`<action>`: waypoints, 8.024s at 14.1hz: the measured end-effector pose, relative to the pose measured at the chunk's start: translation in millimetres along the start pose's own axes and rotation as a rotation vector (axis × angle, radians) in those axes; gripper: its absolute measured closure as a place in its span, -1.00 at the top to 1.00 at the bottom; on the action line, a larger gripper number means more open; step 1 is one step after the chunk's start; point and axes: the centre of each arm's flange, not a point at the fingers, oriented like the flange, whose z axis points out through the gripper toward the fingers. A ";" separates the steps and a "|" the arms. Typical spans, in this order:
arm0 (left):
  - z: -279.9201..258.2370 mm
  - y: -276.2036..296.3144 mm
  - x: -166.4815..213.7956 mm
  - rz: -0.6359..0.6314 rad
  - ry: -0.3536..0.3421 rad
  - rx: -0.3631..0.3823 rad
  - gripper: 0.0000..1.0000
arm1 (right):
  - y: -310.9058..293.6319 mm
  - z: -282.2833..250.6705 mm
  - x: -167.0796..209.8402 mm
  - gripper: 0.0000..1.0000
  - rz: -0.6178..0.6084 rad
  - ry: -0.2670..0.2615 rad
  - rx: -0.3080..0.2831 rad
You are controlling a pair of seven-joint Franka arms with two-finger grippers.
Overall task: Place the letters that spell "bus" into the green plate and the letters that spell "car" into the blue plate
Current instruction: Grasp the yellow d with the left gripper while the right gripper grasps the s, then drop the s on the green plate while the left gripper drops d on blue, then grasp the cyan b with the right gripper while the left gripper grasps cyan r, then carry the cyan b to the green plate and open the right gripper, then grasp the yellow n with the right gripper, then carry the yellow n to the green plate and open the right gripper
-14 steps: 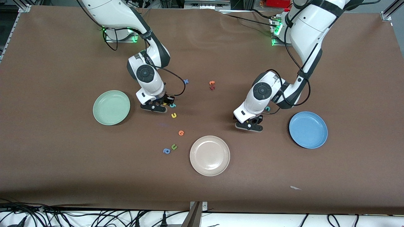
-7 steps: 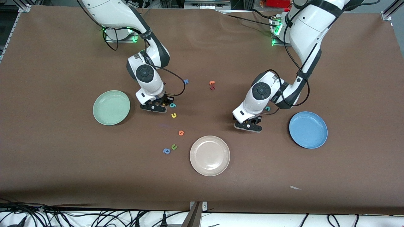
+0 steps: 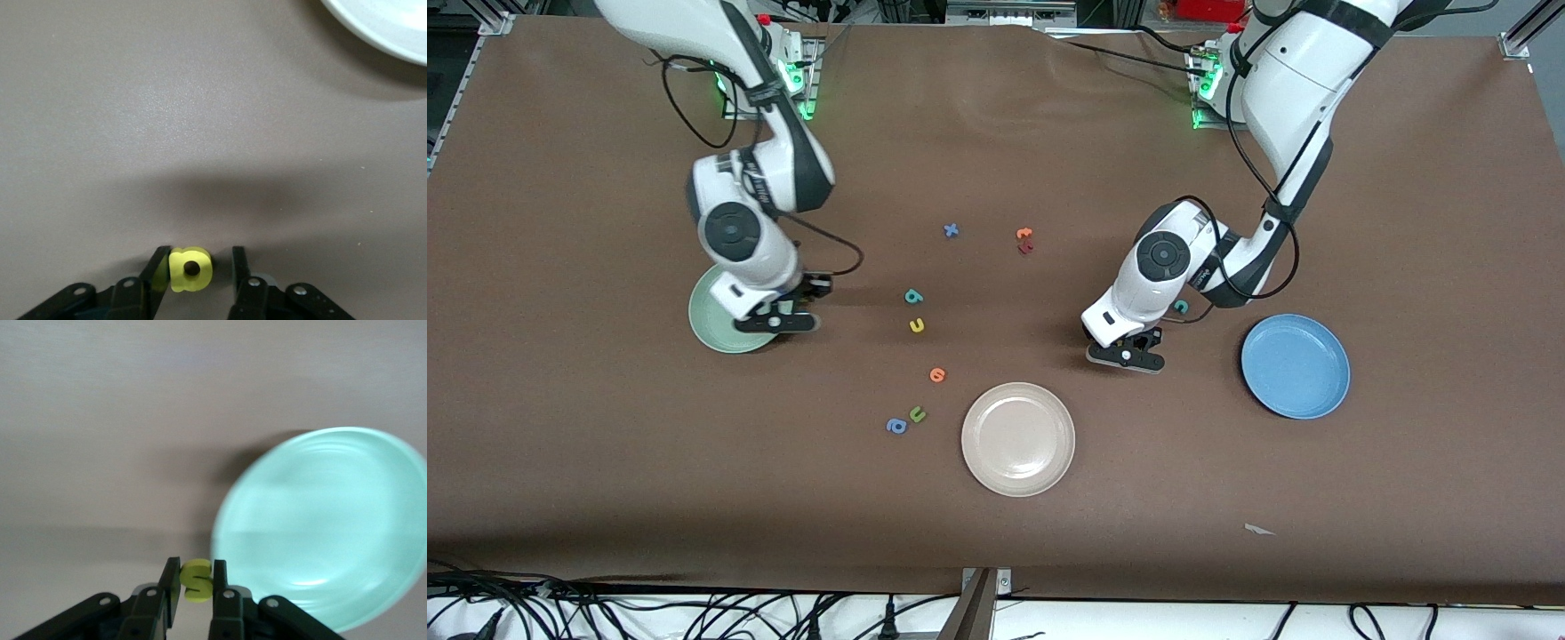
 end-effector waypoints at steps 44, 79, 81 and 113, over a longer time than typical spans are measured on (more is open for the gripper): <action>-22.7 -114.1 26.3 0.008 -0.143 -0.124 0.92 | -218.0 59.2 -32.9 -0.12 -0.406 0.180 0.089; -97.9 -143.8 62.9 -0.151 -0.128 -0.053 0.88 | -102.8 -25.1 44.5 0.45 -0.142 -0.028 0.209; -89.2 -131.4 39.1 -0.152 -0.110 -0.043 0.88 | -120.4 -12.1 51.0 0.23 -0.111 0.003 0.266; -1.2 -81.6 -19.6 -0.127 0.030 -0.045 -0.22 | 77.7 21.2 46.1 -0.47 -0.224 -0.141 0.104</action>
